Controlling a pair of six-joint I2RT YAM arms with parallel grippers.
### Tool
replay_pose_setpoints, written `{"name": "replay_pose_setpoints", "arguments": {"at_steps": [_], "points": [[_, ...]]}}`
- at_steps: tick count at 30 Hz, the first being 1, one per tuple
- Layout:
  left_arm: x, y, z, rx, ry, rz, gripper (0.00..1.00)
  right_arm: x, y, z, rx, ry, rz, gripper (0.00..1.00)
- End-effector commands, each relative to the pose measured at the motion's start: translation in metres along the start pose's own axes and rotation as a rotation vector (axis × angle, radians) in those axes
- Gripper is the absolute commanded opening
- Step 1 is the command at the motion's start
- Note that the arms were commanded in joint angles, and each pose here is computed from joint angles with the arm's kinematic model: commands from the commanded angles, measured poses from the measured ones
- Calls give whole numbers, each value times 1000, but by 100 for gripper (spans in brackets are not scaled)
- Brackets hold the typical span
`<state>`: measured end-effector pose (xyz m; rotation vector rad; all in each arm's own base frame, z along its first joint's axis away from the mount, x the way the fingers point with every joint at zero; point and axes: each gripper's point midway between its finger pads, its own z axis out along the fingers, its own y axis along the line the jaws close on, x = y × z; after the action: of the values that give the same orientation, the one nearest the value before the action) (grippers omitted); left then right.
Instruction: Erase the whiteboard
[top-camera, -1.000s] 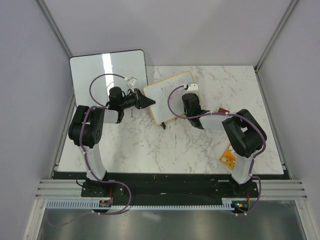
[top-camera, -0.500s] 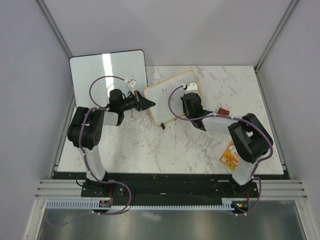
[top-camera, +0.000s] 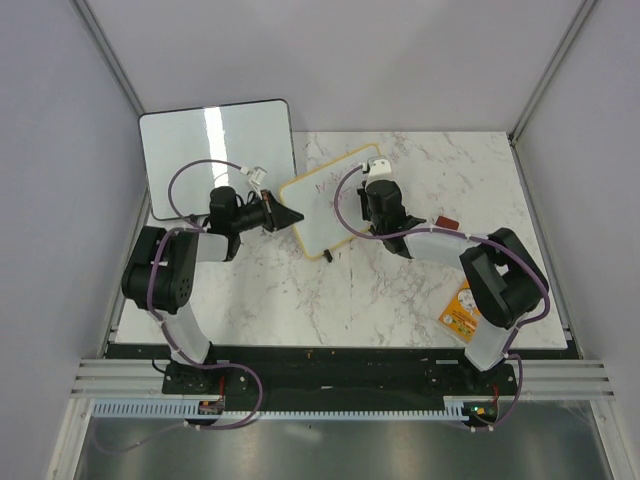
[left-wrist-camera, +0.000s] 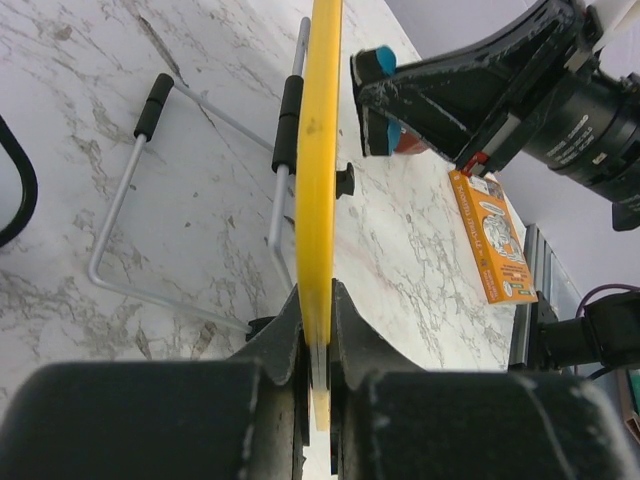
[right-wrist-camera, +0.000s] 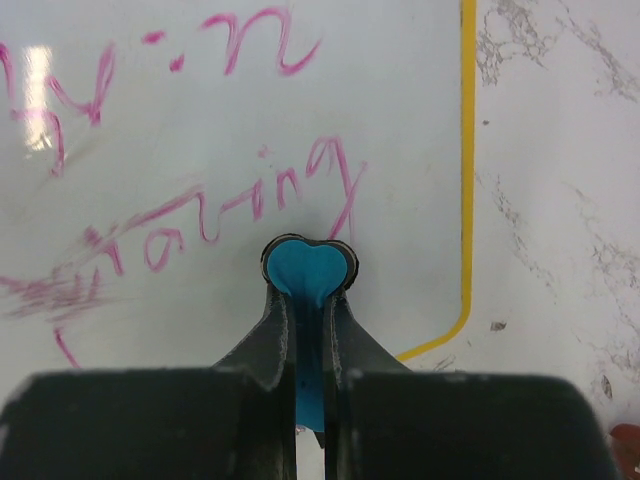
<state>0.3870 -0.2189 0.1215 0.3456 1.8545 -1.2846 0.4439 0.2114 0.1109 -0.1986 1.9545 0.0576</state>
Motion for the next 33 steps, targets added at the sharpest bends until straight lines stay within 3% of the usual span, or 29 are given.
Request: {"name": "replay_pose_setpoints", "arguments": {"at_steps": [1,13,23,28,33], "points": [[20,-15,-13,31,57,18,2,-41,14,5,-53,-117,19,0],[28,-14,-16,20,104,21,2,-34,61,23,-211,-156,7,0],[28,-14,-15,32,113,27,2,21,142,-20,-341,-80,-124,0],[29,-14,-15,35,116,24,2,47,130,-15,-282,-41,-104,0],[28,-15,-15,36,115,27,2,52,83,12,-84,-13,-4,0]]}}
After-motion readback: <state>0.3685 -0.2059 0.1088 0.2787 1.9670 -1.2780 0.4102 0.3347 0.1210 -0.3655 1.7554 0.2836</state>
